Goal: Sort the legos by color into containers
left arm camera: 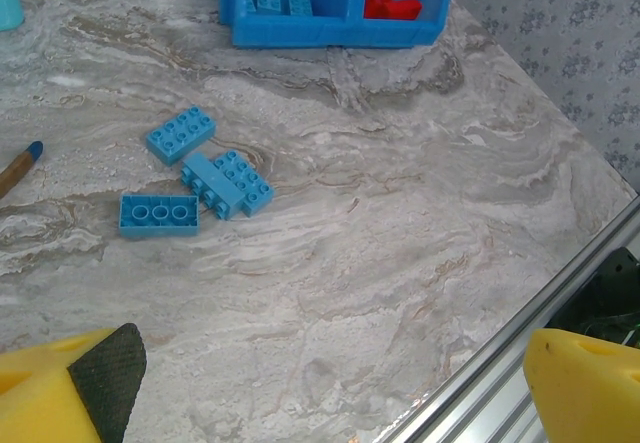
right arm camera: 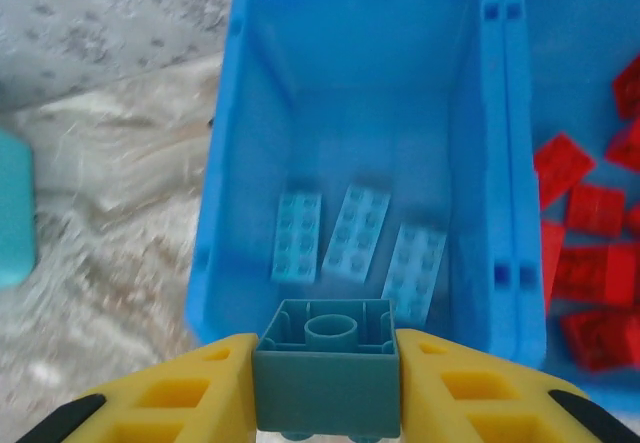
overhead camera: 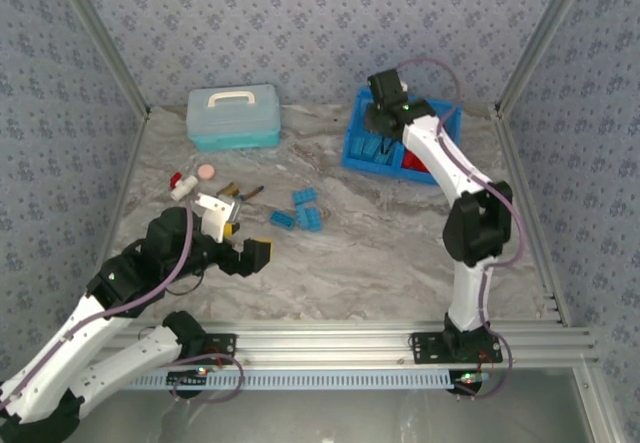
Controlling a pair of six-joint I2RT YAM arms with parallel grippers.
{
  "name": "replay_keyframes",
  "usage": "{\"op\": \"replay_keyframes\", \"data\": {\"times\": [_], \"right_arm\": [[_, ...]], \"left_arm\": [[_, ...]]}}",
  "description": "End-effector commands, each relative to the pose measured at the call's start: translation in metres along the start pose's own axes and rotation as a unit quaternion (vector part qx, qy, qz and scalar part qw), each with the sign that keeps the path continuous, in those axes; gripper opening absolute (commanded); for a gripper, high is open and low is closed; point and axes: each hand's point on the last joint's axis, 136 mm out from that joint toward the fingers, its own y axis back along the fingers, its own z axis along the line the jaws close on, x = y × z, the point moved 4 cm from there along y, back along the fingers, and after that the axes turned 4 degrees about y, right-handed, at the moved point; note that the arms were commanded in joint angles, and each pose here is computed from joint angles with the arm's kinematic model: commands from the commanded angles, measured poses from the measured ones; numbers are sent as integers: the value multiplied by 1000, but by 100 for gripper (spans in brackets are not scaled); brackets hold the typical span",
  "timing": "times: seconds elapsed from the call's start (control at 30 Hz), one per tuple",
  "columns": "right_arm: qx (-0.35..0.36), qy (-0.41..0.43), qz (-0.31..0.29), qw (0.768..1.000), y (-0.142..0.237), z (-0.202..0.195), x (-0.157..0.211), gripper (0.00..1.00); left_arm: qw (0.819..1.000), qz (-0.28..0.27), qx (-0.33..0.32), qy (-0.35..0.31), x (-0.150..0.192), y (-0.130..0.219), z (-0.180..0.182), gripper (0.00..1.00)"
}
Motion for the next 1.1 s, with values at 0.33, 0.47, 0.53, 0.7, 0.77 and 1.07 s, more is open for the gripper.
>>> {"op": "replay_keyframes", "data": {"times": [0.33, 0.47, 0.53, 0.7, 0.77, 1.07], "right_arm": [[23, 31, 95, 995, -116, -5, 20, 43], [21, 28, 98, 995, -114, -5, 20, 50], [18, 28, 93, 995, -105, -5, 14, 53], [0, 35, 66, 997, -57, 4, -6, 52], [-9, 48, 54, 997, -31, 14, -4, 52], [-77, 131, 52, 987, 50, 72, 94, 54]], "left_arm": [[1000, -9, -12, 0, -5, 2, 1, 99], [1000, -6, -13, -4, -6, 2, 1, 99], [1000, -8, -13, -5, -7, 3, 1, 99], [1000, -8, -12, -6, -7, 1, 0, 99], [1000, -10, -10, -6, -8, 1, 0, 99], [1000, -7, -10, -7, -5, 1, 1, 99]]}}
